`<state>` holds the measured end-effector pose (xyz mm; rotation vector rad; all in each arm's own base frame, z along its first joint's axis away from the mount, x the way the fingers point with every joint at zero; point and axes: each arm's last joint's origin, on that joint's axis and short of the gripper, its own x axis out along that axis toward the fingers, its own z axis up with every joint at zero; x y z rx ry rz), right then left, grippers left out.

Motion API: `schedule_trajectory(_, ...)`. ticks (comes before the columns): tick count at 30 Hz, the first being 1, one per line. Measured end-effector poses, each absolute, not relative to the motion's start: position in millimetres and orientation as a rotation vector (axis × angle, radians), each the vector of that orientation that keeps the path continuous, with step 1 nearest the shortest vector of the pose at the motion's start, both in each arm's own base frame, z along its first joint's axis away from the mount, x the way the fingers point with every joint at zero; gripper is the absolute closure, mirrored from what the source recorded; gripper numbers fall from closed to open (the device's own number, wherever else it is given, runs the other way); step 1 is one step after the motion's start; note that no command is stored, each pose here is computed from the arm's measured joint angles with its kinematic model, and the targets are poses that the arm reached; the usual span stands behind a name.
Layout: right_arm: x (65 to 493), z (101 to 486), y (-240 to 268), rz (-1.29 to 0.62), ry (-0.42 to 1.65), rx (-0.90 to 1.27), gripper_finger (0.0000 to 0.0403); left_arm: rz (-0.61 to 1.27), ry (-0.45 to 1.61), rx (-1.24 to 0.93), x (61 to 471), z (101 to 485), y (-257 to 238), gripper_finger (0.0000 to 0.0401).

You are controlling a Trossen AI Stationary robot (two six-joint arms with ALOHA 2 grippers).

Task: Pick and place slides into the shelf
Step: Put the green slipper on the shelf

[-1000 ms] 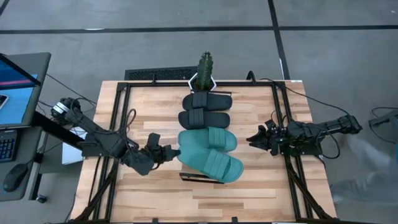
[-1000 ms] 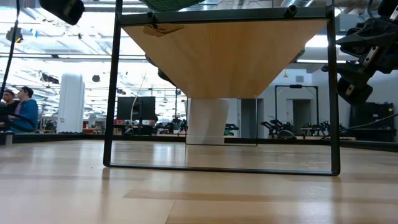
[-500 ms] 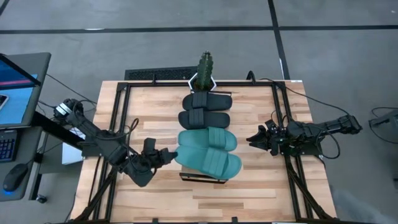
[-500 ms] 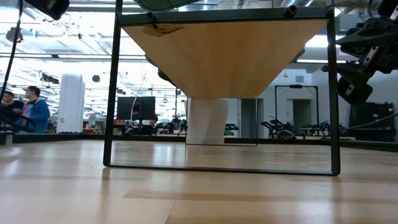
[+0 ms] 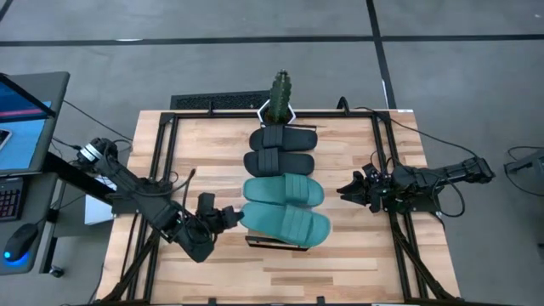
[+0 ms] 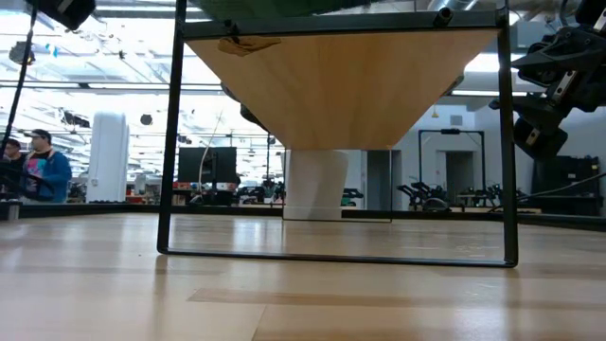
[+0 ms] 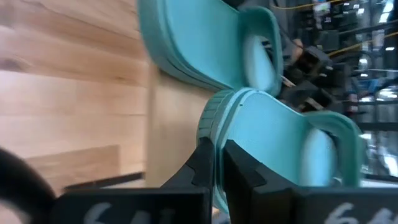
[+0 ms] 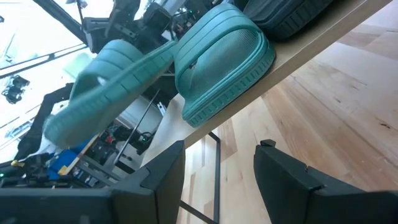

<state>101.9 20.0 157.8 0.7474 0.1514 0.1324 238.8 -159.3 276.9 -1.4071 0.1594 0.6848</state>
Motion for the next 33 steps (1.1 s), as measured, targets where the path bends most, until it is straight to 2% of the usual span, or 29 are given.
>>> schedule_trajectory(33, 102, 158, 20, 0.132, 0.152, 0.748, 0.0225, 0.722, 0.165, -1.458, 242, 263, -172, 0.0401)
